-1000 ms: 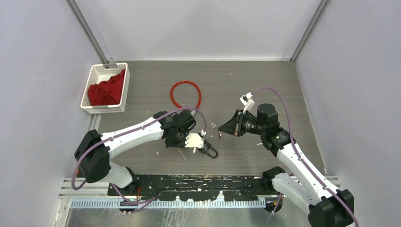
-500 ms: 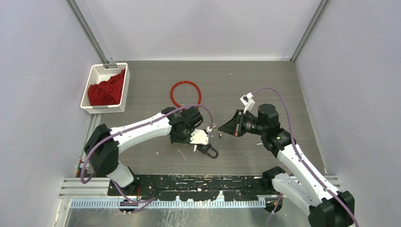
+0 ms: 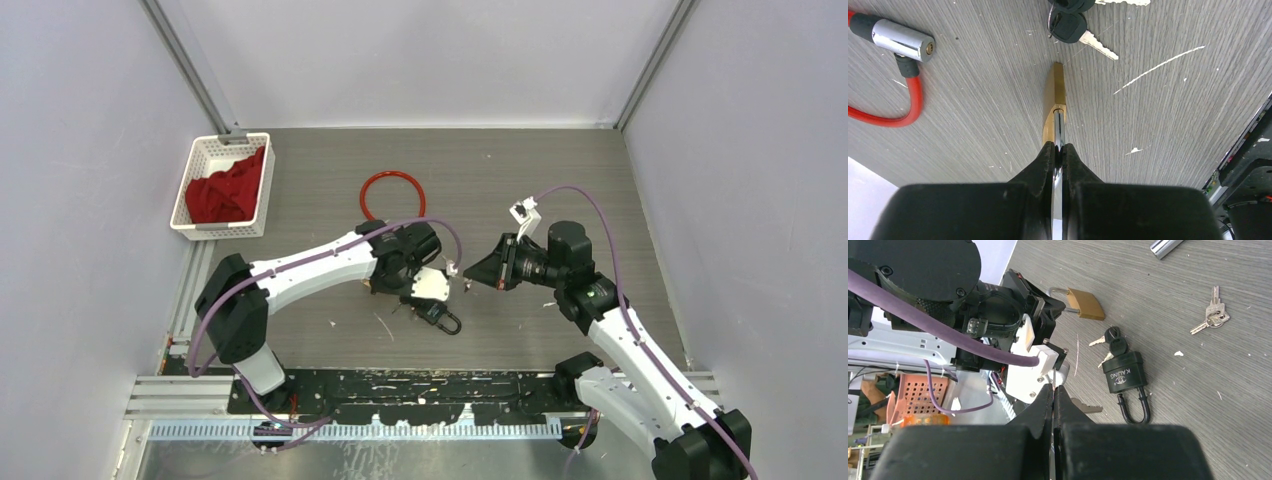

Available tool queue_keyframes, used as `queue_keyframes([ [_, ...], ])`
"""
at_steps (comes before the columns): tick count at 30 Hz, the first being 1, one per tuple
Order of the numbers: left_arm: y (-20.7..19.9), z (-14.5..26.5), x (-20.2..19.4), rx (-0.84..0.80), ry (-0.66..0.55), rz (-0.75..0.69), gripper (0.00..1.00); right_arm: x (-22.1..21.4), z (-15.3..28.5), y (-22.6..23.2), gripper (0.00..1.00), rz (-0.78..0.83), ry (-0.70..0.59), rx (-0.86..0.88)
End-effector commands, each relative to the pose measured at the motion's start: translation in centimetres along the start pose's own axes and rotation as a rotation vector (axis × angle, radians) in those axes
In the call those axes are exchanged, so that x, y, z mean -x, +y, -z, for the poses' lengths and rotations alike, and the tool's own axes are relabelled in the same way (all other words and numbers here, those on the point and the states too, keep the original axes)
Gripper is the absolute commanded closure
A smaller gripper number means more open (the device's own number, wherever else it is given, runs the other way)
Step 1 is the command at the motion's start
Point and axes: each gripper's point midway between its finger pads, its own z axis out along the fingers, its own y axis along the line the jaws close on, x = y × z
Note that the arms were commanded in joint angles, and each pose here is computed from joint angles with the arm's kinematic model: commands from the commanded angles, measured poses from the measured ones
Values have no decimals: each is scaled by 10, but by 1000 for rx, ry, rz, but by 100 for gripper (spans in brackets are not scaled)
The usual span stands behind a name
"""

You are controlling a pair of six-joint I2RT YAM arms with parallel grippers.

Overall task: Unlock with the key
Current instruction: Pick up the lock from the center of the board.

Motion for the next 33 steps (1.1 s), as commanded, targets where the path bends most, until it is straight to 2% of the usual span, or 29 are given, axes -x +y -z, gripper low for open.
queue_keyframes([
  [1, 15, 8, 6, 54, -12, -31, 96, 18, 7, 13, 99, 74, -47, 21],
  [11, 19, 5, 3, 78, -26, -61, 90, 22, 9, -6, 99, 84, -63, -87],
  [16, 23, 4, 5, 78, -36, -49, 73, 25, 10, -12, 99, 92, -64, -129],
  [22, 21, 2, 5, 66, -40, -46, 68, 26, 11, -11, 99, 95, -68, -131],
  [25, 21, 0, 5, 72, -40, -43, 61, 26, 12, -9, 99, 97, -67, -125],
  [28, 23, 3, 6, 85, -51, -44, 49, 26, 12, -8, 99, 99, -67, -120],
  [30, 24, 6, 8, 90, -61, -47, 30, 27, 12, -8, 99, 101, -70, -119],
  [32, 23, 7, 9, 85, -69, -60, 2, 28, 12, -7, 99, 103, -70, -117],
  [33, 22, 7, 9, 78, -73, -63, 0, 28, 12, -7, 99, 103, -71, -118],
])
